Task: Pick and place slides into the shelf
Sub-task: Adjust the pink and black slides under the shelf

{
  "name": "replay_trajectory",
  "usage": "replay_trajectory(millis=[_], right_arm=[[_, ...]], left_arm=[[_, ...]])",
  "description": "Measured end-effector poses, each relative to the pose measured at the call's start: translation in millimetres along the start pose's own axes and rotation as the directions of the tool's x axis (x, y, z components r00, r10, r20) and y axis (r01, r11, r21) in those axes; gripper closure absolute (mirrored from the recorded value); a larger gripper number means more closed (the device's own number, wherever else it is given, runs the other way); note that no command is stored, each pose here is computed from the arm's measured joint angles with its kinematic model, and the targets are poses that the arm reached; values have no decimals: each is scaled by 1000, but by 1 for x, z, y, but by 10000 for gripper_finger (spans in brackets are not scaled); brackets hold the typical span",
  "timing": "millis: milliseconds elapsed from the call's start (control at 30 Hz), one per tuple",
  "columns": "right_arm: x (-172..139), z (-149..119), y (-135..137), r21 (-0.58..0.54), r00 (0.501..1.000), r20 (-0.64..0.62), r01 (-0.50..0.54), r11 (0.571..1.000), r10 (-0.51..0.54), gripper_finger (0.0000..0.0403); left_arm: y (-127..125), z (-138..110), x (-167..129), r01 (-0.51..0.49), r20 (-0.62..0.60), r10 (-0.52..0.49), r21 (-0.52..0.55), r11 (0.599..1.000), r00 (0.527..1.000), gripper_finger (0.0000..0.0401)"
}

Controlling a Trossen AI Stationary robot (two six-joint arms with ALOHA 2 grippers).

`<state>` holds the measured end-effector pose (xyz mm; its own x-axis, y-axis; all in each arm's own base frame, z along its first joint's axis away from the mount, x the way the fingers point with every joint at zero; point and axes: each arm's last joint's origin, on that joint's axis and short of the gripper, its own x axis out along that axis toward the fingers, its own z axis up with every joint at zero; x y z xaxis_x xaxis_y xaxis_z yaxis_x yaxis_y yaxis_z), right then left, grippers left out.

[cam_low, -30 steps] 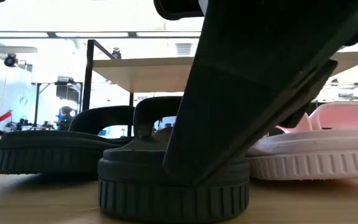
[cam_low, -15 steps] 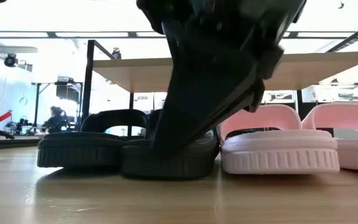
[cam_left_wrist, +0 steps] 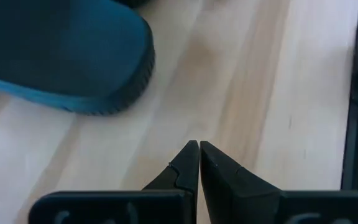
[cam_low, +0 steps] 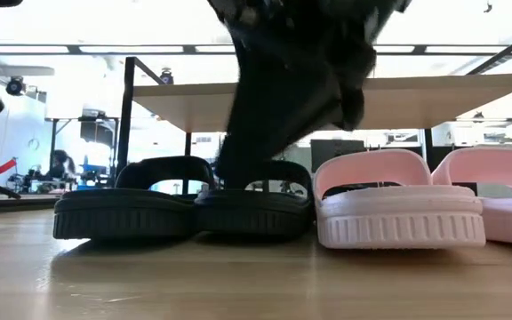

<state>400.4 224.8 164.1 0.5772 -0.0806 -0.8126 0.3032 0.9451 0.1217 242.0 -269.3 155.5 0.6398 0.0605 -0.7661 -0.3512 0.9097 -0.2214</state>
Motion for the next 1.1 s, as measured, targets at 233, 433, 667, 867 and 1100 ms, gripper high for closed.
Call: replay_trajectory(millis=[233,433,667,867,1100], right_arm=[[-33,18,23,-116,989,140,71,991,-55,390],[-79,44,26,-103,933,266,276,956,-241,390],[-122,71,17,35,906,280,321,946,-318,390],[-158,80,0,179,873,262,375,909,-412,390],[-170,80,-8,183,860,251,408,894,-444,390]], left_arm=[[4,7,3,-54,96,48,67,996,994,401],[5,11,3,-121,212,95,112,986,973,401],[12,14,21,-176,220,152,95,980,964,401],[14,15,33,-191,211,169,86,978,963,401],[15,17,36,-194,204,169,110,975,964,401]])
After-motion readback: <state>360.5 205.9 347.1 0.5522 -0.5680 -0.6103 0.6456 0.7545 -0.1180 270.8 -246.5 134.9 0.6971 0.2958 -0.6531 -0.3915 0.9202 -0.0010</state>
